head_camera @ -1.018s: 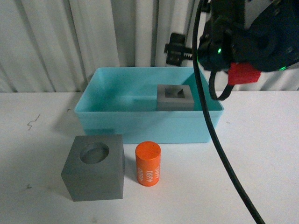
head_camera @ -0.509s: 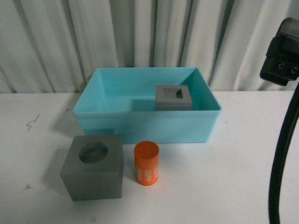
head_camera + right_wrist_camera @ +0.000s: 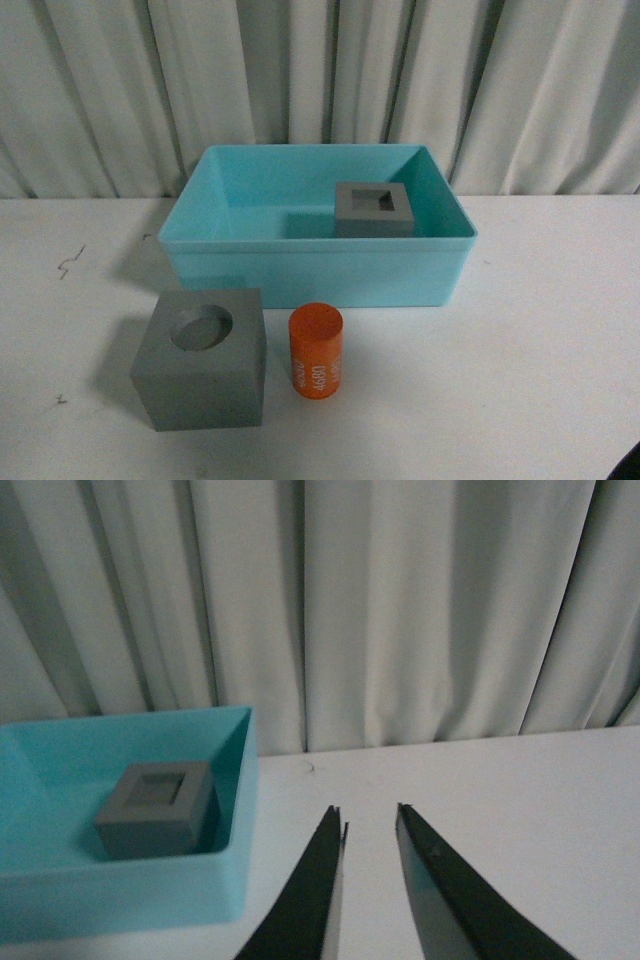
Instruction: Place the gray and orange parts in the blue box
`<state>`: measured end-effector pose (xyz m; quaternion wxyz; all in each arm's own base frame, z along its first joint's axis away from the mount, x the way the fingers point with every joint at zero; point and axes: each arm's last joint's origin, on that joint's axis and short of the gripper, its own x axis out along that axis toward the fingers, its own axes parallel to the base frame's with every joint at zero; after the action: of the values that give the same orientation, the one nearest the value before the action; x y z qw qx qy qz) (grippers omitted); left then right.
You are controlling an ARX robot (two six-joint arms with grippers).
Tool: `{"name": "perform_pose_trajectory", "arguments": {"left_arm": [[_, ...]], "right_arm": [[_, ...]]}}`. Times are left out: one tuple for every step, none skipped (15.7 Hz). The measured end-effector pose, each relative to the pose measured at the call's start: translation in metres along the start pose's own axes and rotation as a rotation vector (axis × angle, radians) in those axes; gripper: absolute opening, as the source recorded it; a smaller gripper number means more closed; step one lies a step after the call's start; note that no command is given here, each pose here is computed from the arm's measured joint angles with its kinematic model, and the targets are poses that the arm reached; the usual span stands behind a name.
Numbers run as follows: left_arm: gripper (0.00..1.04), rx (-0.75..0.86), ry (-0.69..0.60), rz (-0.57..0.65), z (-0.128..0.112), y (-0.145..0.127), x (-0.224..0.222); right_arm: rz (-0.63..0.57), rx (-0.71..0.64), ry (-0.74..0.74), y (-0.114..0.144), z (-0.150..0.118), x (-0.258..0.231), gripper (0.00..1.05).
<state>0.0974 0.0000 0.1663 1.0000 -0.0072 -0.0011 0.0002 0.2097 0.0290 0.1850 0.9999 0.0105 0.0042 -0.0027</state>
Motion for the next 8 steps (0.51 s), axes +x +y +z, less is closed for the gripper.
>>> {"name": "perform_pose_trajectory", "arguments": {"left_arm": [[0.98,0.0,0.0,0.0,0.0,0.0,0.0],[0.98,0.0,0.0,0.0,0.0,0.0,0.0],[0.98,0.0,0.0,0.0,0.0,0.0,0.0],[0.98,0.0,0.0,0.0,0.0,0.0,0.0],[0.98,0.0,0.0,0.0,0.0,0.0,0.0],[0.98,0.0,0.0,0.0,0.0,0.0,0.0],[0.98,0.0,0.0,0.0,0.0,0.0,0.0],[0.98,0.0,0.0,0.0,0.0,0.0,0.0]], "right_arm": [[0.006,-0.016,0.012,-0.007,-0.006,-0.015,0.02],[-0.003,-0.014,-0.006,-0.014,-0.007,-0.029,0.02],[0.001,-0.015,0.002,-0.016,-0.01,-0.036,0.02],[0.005,-0.016,0.008,-0.017,-0.012,-0.041,0.02],[0.023,-0.013,-0.036,-0.022,-0.014,-0.046,0.02],[-0.002,-0.015,-0.006,-0.029,-0.019,-0.05,0.02],[-0.013,-0.014,0.029,-0.031,-0.026,-0.056,0.02],[0.002,-0.015,0.015,-0.03,-0.024,-0.06,0.02]]}}
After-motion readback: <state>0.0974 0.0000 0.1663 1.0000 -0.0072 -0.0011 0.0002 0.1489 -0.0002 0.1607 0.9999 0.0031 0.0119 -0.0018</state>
